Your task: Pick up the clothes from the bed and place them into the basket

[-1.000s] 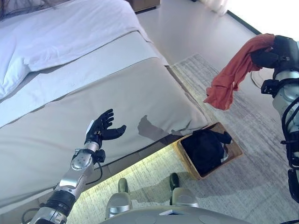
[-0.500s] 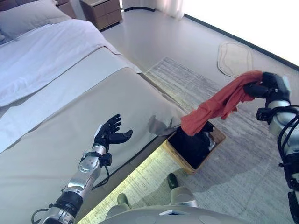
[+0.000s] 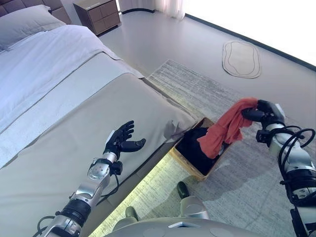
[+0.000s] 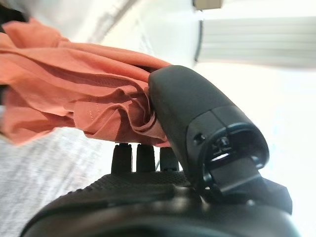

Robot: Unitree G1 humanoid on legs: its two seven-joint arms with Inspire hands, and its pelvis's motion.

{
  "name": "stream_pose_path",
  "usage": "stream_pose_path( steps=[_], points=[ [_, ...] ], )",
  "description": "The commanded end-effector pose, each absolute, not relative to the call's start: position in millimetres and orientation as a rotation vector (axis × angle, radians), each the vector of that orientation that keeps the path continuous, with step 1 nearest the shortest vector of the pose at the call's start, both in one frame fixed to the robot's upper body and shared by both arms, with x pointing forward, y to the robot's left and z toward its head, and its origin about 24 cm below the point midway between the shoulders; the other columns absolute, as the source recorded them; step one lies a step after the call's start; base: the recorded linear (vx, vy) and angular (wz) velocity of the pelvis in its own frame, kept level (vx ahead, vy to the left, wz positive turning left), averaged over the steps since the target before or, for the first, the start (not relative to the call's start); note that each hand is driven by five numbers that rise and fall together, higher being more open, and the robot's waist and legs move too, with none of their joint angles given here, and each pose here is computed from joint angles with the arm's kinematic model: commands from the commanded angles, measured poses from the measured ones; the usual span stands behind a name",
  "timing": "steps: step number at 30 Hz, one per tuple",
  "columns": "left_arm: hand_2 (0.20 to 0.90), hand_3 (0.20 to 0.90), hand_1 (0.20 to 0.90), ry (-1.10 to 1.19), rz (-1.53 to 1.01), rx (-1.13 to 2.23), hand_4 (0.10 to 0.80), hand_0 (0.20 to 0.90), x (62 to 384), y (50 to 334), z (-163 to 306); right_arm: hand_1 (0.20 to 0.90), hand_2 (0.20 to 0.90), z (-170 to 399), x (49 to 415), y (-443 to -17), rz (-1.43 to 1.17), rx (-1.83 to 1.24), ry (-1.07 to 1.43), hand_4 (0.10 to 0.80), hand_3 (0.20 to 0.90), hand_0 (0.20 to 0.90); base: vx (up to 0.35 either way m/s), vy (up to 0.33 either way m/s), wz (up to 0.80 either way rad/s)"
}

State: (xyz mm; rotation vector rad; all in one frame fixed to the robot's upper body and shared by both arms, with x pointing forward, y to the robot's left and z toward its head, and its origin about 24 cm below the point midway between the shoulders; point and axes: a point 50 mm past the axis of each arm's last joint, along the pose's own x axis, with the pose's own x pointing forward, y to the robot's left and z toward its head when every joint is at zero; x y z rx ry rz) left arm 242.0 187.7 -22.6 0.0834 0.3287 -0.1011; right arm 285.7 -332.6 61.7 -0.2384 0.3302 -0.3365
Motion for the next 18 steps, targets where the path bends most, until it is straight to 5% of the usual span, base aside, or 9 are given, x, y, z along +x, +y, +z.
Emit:
stream_pose_path(
  steps=[1,3,4,5,18],
  points=[
    [0.900,0.900,0.900,0.156,-0.149,0.120,0.800,0.900,270,175,9,0.300,0.300,115,314,-335,-0.373,-0.278,0.113,0.100,0.200,0.300,0.000,0.000,0.00],
    [0.900,0.900,0.900,0.152,-0.150,0.120,0.800,0.900,270,174,10,0.300,0.300,109,314,-336,-0.397,-0.274,0.136,0.100,0.200,0.300,0.000,0.000,0.00],
    [0.900,0.900,0.900,0.150,-0.152,0.118,0.800,0.900,271,173,11,0.655,0.655,105,313,-339,-0.411,-0.266,0.157,0.515,0.615,0.655,0.000,0.000,0.00],
    [0.900,0.900,0.900,0.149,-0.151,0.118,0.800,0.900,271,173,11,0.900,0.900,102,313,-340,-0.418,-0.262,0.171,0.800,0.900,0.900,0.000,0.000,0.00],
    [0.900,0.900,0.900,0.132,-0.157,0.107,0.800,0.900,271,169,13,0.900,0.900,74,300,-348,-0.512,-0.238,0.249,0.800,0.900,0.900,0.000,0.000,0.00]
  ],
)
